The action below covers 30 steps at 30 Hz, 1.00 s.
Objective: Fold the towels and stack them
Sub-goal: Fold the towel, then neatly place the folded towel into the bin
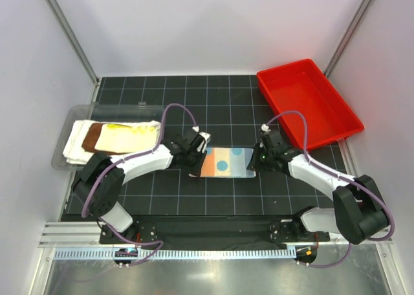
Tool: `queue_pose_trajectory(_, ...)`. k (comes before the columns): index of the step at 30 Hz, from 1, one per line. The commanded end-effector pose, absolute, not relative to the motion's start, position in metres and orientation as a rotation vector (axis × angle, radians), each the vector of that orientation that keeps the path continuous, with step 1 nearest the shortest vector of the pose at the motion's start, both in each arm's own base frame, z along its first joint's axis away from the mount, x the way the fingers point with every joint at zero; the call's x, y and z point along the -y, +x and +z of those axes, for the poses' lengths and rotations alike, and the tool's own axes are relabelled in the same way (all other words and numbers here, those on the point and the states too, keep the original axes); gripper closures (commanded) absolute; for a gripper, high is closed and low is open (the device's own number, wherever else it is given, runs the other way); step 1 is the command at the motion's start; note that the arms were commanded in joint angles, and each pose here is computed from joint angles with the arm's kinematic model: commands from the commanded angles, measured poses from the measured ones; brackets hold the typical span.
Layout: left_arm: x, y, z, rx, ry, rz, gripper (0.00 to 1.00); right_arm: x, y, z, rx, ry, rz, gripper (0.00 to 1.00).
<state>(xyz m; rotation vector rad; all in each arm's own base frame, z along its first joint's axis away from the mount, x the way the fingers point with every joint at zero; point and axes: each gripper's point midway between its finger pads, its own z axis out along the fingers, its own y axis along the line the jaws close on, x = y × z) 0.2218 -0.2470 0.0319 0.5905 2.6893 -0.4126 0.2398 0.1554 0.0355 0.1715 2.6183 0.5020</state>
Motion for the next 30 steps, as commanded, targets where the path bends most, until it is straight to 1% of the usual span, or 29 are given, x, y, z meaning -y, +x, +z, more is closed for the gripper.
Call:
queue_pose_trajectory(1,0.259,0.249,0.087,-2.549,0.556,-0.425,0.69,-0.170,0.258,0.073,-2.541,0.111,0.576,0.76)
queue_pose_trajectory(3,0.252,0.256,0.096,-2.526,0.516,-0.369,0.66,-0.167,0.263,0.073,-2.546,0.096,0.533,0.75)
queue_pose_trajectory(5,0.244,0.262,0.095,-2.535,0.458,-0.345,0.61,-0.161,0.269,0.064,-2.554,0.096,0.474,0.75)
queue_pose_trajectory(6,0.239,0.263,0.090,-2.554,0.426,-0.343,0.61,-0.157,0.271,0.061,-2.557,0.090,0.451,0.76)
queue_pose_trajectory(8,0.236,0.267,0.086,-2.583,0.338,-0.407,0.59,-0.155,0.275,0.053,-2.561,0.090,0.448,0.76)
queue_pose_trajectory(9,0.236,0.262,0.079,-2.606,0.329,-0.446,0.59,-0.153,0.274,0.043,-2.578,0.084,0.436,0.76)
queue_pose_trajectory(11,0.243,0.265,0.084,-2.564,0.299,-0.526,0.58,-0.147,0.276,0.035,-2.581,0.097,0.408,0.76)
queue_pose_trajectory(12,0.239,0.261,0.078,-2.566,0.275,-0.526,0.58,-0.144,0.274,0.030,-2.579,0.109,0.397,0.76)
queue_pose_trajectory(13,0.241,0.268,0.087,-2.508,0.230,-0.546,0.58,-0.141,0.274,0.028,-2.573,0.120,0.388,0.76)
queue_pose_trajectory(16,0.233,0.273,0.085,-2.470,0.143,-0.510,0.50,-0.140,0.274,0.027,-2.560,0.126,0.416,0.76)
queue_pose_trajectory(17,0.232,0.274,0.081,-2.480,0.143,-0.500,0.49,-0.143,0.274,0.026,-2.564,0.113,0.434,0.76)
queue_pose_trajectory(24,0.229,0.281,0.060,-2.514,0.039,-0.439,0.44,-0.144,0.268,0.019,-2.582,0.115,0.451,0.76)
queue_pose_trajectory(30,0.227,0.286,0.040,-2.561,-0.035,-0.422,0.44,-0.143,0.267,0.022,-2.568,0.110,0.455,0.75)
